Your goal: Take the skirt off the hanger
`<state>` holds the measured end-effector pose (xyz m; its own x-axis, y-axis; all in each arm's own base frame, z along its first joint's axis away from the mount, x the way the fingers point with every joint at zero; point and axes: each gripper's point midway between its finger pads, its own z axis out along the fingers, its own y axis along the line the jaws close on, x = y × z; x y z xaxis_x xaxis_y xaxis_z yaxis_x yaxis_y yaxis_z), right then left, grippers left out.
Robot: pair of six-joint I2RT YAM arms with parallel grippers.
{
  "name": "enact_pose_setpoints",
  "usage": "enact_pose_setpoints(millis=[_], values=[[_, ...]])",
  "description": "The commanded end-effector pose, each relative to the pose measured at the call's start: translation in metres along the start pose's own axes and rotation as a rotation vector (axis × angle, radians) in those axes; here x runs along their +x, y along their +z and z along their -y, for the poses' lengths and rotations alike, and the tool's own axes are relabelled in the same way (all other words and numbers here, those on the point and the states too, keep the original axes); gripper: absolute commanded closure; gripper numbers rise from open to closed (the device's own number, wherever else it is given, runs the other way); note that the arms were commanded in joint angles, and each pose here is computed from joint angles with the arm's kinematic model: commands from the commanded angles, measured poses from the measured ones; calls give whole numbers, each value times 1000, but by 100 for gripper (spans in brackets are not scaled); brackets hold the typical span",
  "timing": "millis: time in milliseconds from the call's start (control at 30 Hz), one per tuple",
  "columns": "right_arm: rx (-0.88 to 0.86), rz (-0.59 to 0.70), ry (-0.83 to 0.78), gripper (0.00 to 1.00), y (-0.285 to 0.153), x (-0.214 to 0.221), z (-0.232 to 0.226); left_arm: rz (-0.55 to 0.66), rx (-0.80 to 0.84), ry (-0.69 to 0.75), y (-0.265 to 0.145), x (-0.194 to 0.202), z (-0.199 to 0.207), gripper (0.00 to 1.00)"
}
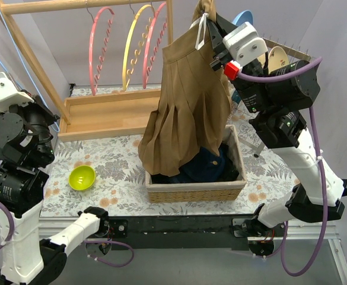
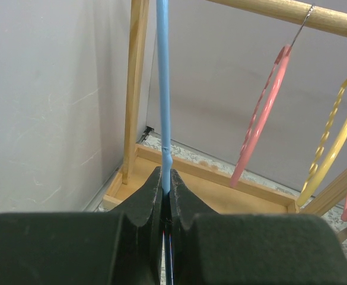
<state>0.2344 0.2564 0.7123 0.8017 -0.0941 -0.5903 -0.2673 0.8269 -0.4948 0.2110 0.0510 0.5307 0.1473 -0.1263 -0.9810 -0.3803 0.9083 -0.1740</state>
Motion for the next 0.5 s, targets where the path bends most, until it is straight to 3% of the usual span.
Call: enact_pose_setpoints(millis=[0,267,467], values=[[187,149,-18,99,-28,-62,78,6,33,-6,-5,-7,2,100],[218,143,-30,99,-47,-66,93,-4,51,-13,-7,-7,5,100],[131,96,-13,99,-41,-44,62,-20,46,-6,-2,-1,8,100]])
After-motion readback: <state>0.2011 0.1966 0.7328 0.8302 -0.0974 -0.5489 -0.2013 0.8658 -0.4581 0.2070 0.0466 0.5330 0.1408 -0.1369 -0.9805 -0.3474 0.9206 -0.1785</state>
